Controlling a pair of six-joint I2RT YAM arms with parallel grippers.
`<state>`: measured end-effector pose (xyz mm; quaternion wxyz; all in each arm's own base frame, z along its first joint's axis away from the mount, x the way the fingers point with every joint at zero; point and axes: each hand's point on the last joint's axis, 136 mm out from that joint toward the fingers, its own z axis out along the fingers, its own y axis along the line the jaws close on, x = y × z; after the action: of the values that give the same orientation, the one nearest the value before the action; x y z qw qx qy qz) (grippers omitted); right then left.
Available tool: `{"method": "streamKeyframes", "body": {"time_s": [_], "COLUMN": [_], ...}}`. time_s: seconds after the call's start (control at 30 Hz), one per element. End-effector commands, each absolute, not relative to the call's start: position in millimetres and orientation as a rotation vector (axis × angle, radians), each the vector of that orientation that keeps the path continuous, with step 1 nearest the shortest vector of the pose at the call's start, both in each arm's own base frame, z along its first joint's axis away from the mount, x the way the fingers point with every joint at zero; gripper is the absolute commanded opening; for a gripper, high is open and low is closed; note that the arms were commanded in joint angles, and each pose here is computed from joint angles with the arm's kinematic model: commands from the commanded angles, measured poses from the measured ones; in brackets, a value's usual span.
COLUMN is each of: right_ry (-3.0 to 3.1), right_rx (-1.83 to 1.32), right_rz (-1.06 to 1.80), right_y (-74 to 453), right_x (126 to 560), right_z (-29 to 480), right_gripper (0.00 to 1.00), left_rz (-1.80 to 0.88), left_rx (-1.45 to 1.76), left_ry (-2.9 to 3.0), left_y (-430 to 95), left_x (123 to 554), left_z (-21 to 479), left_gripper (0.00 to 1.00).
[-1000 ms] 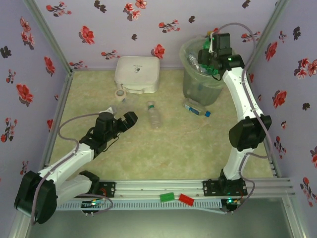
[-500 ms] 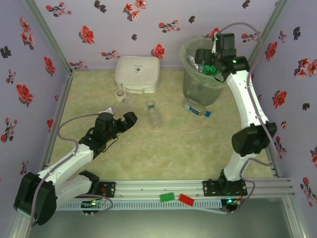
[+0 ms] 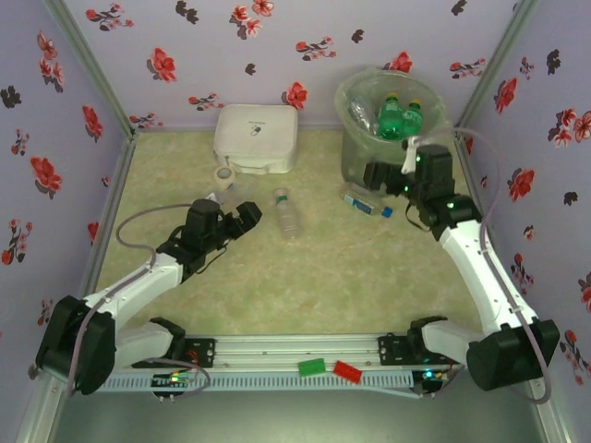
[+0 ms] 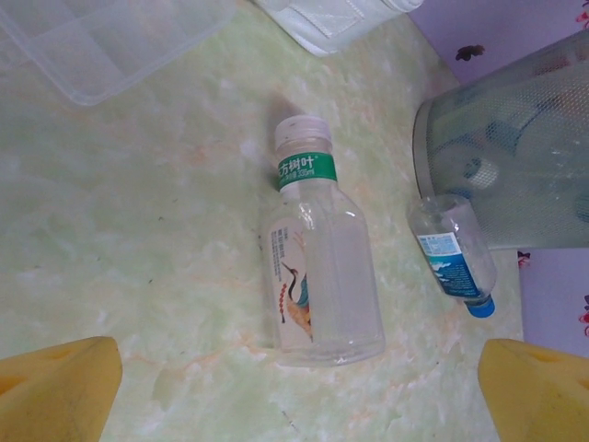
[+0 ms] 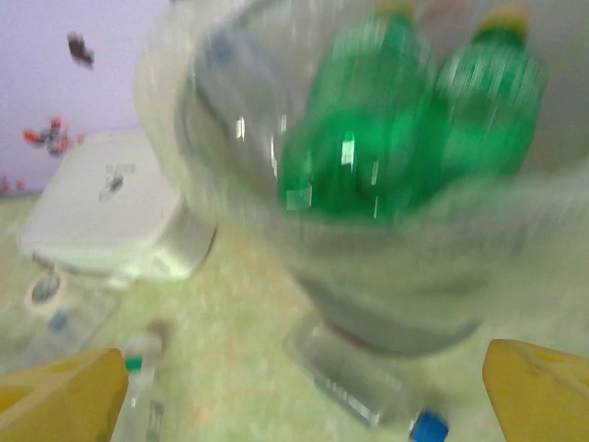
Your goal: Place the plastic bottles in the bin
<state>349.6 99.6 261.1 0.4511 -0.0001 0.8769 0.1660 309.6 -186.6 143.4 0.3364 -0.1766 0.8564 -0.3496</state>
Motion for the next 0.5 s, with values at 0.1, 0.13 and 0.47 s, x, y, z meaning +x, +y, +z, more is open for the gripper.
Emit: {"method": "streamKeyframes", "body": {"time_s": [0.1, 0.13, 0.47], "right_ry": [2.231, 2.248, 2.366], "right_rx": [0.009, 0.000, -0.127], "right_rz": [0.522, 0.518, 0.290], "right_y": [113.3, 114.1, 104.6], "right_x": [328.9, 328.6, 367.0], "right_z": [198.0, 187.9, 118.8], "right_gripper": [1.00, 1.00, 1.00], "left_rz": [-0.952, -0.957, -0.980], "left_rx": [-0.438, -0.436, -0.413], "left_ry": [2.220, 2.225, 2.237], "left_y": [-196.6, -198.4, -212.8], "left_x": [320.7, 321.3, 324.4], "left_z": [154.3, 154.1, 157.2], "left_gripper": [1.00, 1.00, 1.00]}}
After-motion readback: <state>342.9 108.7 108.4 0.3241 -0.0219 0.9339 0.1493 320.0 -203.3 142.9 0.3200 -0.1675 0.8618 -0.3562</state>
